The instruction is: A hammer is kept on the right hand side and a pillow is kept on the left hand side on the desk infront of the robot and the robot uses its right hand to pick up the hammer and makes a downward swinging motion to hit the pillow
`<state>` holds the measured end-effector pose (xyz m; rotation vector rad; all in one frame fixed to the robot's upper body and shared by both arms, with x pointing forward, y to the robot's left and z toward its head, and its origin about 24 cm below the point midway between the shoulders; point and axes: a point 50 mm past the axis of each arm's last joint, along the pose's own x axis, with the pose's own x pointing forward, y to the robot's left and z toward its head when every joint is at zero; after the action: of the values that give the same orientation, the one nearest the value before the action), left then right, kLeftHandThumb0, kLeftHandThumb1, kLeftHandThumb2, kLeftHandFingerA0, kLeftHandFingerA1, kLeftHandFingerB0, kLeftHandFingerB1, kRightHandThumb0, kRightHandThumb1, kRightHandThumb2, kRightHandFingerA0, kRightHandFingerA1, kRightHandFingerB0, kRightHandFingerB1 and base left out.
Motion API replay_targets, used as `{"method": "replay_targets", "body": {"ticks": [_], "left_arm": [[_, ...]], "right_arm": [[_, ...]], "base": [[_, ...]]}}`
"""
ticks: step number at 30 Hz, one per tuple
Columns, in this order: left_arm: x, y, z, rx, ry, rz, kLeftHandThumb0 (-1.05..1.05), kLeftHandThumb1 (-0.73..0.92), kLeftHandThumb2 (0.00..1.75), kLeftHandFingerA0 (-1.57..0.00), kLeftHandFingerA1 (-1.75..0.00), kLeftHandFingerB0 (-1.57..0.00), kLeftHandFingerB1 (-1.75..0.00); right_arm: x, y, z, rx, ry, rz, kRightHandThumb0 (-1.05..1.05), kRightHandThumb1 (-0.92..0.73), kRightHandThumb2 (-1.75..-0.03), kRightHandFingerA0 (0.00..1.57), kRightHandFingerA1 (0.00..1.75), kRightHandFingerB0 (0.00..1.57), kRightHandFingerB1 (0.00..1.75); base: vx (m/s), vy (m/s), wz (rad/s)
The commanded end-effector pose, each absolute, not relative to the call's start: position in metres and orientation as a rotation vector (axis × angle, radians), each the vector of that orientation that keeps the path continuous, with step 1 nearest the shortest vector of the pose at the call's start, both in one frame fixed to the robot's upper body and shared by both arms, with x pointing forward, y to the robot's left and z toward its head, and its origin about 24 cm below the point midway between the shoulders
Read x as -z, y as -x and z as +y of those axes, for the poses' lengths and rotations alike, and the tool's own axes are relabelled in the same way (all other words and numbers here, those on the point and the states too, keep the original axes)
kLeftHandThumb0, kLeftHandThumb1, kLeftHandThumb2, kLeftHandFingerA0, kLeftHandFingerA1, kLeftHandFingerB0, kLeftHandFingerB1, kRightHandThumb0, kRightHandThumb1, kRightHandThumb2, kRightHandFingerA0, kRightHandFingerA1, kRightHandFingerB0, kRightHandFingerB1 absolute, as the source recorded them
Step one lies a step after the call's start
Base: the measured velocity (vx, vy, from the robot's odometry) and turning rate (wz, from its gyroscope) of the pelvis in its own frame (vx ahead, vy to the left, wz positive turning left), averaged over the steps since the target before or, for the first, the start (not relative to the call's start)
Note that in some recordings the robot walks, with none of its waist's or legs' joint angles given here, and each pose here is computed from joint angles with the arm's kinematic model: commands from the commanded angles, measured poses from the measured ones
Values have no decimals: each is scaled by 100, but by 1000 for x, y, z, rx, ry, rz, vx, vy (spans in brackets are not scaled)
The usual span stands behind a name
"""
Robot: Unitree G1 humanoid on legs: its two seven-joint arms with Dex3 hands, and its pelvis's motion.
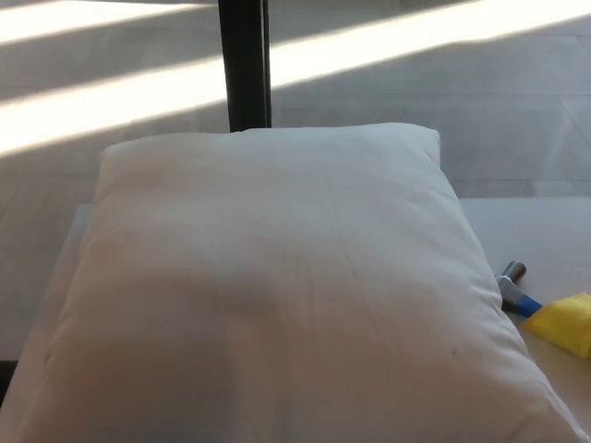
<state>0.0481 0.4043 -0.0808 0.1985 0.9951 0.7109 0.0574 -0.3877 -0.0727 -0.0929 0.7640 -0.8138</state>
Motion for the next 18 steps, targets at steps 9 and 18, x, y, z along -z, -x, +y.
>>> {"method": "replay_targets", "body": {"ticks": [9, 18], "left_arm": [[73, -49, 415, -842, -100, 895, -51, 54, 57, -73, -66, -88, -58], [73, -49, 415, -865, -45, 867, -52, 55, 56, -64, -68, -82, -60]], "right_arm": [[5, -89, -460, 1190, -421, 565, -86, -62, -103, 2, 24, 0, 15], [-93, -175, -471, 975, -293, 74, -96, -71, -99, 0, 1, 2, 3]], "base": [[0, 0, 0], [0, 0, 0]]}}
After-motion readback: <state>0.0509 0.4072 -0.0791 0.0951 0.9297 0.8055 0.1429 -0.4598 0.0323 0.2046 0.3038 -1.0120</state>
